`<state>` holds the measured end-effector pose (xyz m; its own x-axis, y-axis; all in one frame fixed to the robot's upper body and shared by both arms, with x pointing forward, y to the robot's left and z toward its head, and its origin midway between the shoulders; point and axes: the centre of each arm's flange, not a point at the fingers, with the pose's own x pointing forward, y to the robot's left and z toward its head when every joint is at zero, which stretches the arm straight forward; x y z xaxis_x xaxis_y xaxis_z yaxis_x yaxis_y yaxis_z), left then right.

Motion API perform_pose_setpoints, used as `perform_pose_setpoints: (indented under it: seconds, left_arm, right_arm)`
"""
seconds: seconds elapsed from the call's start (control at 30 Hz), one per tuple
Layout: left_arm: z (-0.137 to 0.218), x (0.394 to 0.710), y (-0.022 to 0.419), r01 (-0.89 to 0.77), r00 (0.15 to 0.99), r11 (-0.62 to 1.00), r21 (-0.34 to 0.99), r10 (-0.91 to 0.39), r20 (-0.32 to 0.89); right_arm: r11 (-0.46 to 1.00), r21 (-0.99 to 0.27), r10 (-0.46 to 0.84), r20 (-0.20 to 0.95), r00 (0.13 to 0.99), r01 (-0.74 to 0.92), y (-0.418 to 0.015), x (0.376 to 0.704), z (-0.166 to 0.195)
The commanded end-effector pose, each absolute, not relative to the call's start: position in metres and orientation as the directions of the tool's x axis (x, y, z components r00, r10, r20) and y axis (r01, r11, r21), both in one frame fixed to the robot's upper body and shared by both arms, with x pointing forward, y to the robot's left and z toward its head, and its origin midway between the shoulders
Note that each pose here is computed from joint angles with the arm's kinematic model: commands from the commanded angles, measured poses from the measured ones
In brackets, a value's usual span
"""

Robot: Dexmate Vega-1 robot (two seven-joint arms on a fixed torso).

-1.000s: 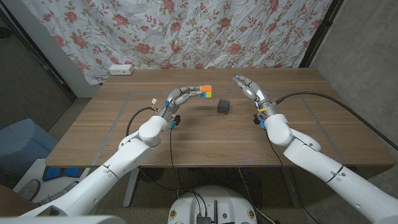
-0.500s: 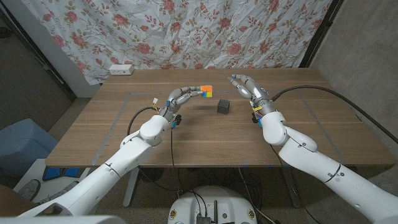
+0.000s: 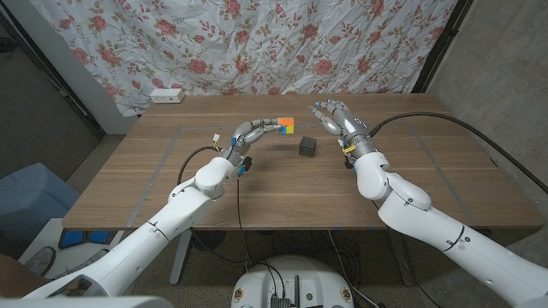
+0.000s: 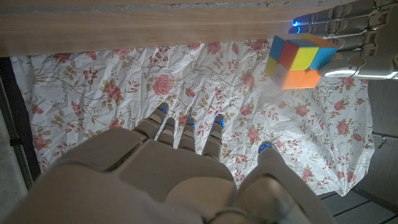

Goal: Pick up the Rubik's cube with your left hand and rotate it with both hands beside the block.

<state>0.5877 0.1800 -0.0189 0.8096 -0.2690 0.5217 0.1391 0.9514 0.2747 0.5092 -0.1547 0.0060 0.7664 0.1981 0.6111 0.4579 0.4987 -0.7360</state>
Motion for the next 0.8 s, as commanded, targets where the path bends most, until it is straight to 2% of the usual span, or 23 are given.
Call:
perform_pose_setpoints:
  seconds: [0.03, 0.23, 0.8]
  left_arm:
    - [-0.019, 0.59, 0.176, 0.145, 0.81, 0.952, 0.271, -0.271, 0.52]
    - [-0.019, 0.591, 0.174, 0.149, 0.808, 0.952, 0.268, -0.273, 0.522]
    - [-0.02, 0.589, 0.169, 0.163, 0.802, 0.95, 0.265, -0.284, 0.525]
  right_arm:
    - [0.413, -0.762, 0.221, 0.615, 0.757, 0.498, -0.142, 0.501, 0.011]
    - [0.352, -0.775, 0.23, 0.614, 0.755, 0.524, -0.135, 0.497, 0.01]
    - [0.301, -0.795, 0.28, 0.602, 0.748, 0.527, -0.119, 0.486, 0.006]
